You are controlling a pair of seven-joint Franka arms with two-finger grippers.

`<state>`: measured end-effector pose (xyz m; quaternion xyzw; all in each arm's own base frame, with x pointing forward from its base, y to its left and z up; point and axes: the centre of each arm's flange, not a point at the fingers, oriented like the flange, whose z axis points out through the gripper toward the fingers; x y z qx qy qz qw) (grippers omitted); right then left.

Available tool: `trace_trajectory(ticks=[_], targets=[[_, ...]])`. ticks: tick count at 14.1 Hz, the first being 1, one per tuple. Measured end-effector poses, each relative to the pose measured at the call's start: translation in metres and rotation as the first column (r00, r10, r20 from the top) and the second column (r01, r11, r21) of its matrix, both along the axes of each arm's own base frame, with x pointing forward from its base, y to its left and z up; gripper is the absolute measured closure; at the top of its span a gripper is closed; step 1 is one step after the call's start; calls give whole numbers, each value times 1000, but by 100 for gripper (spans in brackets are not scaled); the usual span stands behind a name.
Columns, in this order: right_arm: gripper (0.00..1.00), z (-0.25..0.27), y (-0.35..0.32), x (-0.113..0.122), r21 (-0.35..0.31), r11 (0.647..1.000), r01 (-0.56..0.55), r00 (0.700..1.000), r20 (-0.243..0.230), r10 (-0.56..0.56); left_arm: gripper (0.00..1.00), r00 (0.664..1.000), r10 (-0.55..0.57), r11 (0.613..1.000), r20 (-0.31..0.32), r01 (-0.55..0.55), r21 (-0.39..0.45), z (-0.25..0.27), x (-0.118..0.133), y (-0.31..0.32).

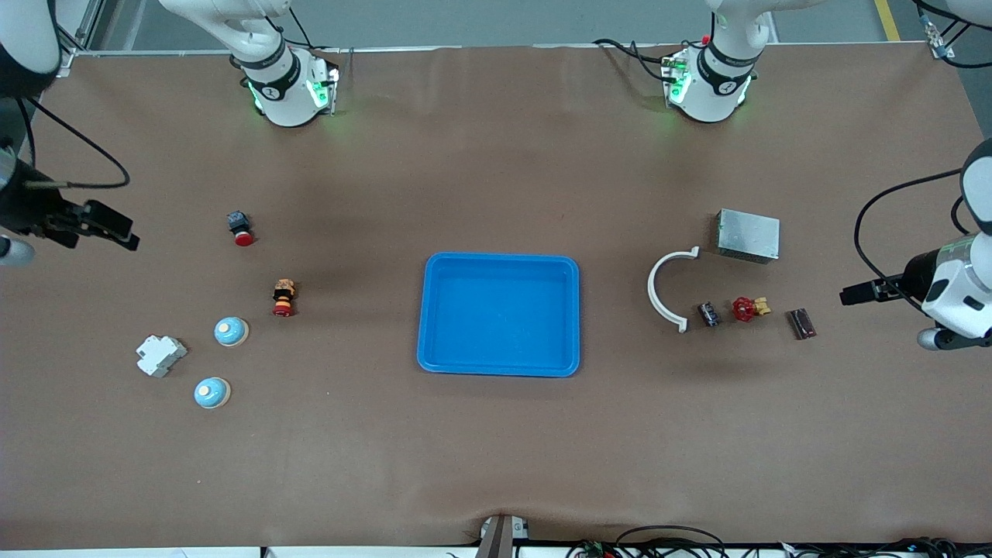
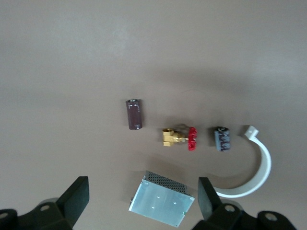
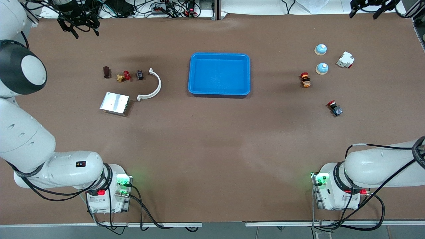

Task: Place electrolytic capacitor and blue bell in tray
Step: 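Lower the right gripper over the blue button while the left gripper nears capacitor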

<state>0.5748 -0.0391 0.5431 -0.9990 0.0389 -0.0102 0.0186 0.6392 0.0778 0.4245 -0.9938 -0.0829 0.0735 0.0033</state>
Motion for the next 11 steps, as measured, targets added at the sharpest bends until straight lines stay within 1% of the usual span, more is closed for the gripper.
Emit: trace_trajectory(ticks=[3, 5, 7, 9, 11], targets=[[0, -58, -10, 27, -3, 1000, 16, 1000, -17, -16, 0, 1000, 7, 1000, -27, -7, 4, -34, 6, 7], [0, -101, -13, 47, -7, 1000, 22, 1000, -11, -22, 0, 1000, 19, 1000, -21, -19, 7, -57, 11, 17], [0, -144, -14, 66, -12, 1000, 24, 1000, 17, -23, 0, 999, 37, 999, 23, -38, 14, -79, 13, 25], [0, -182, -15, 80, -17, 1000, 21, 999, 45, -21, 0, 994, 83, 996, 67, -85, 23, -102, 11, 27], [0, -214, -15, 88, -20, 1000, 21, 998, 52, -20, 0, 987, 139, 990, 82, -141, 27, -123, 6, 24]])
